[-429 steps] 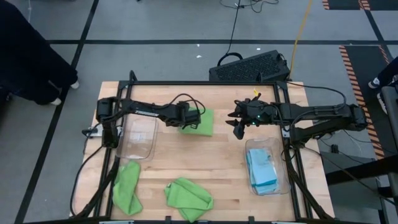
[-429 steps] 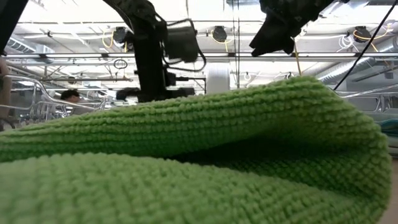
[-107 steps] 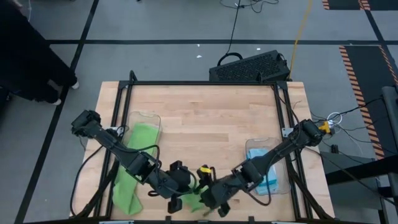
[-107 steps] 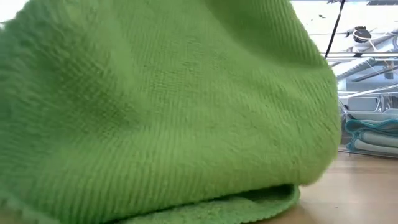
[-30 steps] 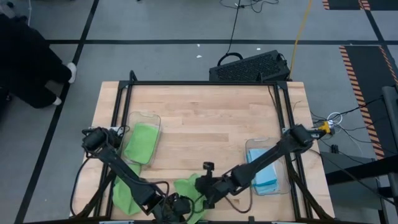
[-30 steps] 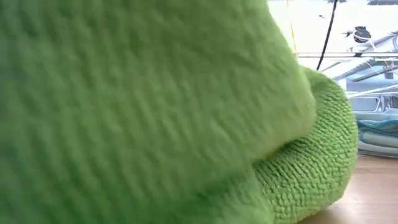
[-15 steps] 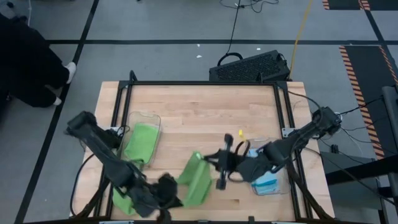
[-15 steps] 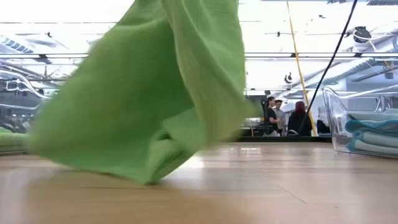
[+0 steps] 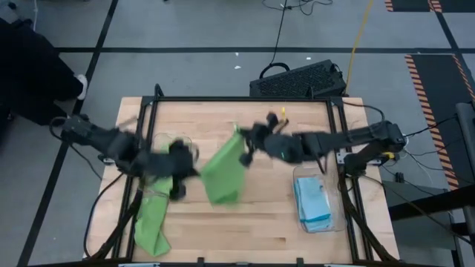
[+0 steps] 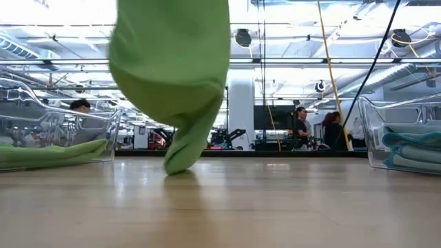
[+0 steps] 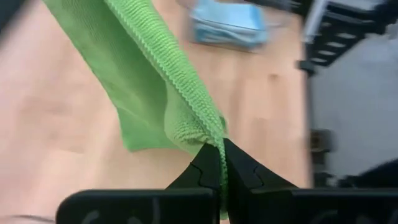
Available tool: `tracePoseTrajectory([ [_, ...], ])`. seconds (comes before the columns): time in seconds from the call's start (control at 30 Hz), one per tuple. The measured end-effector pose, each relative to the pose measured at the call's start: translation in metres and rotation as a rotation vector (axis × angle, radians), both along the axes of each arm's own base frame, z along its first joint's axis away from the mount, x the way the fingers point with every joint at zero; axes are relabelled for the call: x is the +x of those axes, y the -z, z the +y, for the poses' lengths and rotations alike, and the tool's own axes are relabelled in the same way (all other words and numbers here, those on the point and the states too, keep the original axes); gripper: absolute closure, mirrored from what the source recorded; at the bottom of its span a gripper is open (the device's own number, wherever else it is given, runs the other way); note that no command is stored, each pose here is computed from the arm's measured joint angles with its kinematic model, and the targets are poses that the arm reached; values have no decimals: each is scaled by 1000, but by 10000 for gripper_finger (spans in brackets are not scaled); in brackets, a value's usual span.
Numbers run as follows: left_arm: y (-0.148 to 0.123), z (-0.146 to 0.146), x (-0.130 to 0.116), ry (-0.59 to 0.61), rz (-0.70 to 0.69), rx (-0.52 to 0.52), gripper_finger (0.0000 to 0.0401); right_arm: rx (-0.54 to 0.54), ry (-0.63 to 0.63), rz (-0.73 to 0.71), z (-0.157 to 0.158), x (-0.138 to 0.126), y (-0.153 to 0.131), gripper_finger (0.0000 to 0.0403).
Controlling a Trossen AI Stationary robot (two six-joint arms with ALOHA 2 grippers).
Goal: Sort microfiber towel by color & place in baskets
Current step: Fold the right green microfiber towel
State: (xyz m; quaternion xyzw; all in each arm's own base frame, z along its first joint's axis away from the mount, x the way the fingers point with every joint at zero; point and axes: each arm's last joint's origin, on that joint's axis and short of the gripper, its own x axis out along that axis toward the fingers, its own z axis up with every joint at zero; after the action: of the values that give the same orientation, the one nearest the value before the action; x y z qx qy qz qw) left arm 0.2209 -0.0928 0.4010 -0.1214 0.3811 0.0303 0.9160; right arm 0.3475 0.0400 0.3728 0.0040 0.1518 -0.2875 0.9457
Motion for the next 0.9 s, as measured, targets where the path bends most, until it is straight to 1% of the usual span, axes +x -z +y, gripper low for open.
tracePoseTrajectory([
  [0.13,-11,61,-7,-31,-8,97,398,-97,118,-41,-61,6,-11,403],
  [0.27,-20,125,-19,-108,-30,195,398,-156,167,-117,-115,2,-24,403],
  [0.37,-27,164,-29,-169,-36,308,398,-182,200,-165,-143,-9,-33,403],
  [0.43,-33,179,-33,-191,-65,338,398,-183,217,-180,-152,-17,-39,403],
  [0.53,-33,186,-36,-187,-84,289,399,-164,178,-166,-153,-24,-42,403],
  [0.6,-32,183,-34,-170,-96,243,397,-151,161,-111,-149,-27,-39,403],
  [0.67,-29,176,-30,-155,-100,191,397,-117,149,-24,-144,-31,-33,403],
  [0.73,-22,168,-24,-138,-86,138,397,-35,155,78,-140,-35,-20,403],
  [0.8,-10,158,-13,-115,-60,78,398,59,170,155,-136,-38,-5,403],
  [0.9,17,140,6,-100,0,-25,397,154,180,248,-125,-44,24,403],
])
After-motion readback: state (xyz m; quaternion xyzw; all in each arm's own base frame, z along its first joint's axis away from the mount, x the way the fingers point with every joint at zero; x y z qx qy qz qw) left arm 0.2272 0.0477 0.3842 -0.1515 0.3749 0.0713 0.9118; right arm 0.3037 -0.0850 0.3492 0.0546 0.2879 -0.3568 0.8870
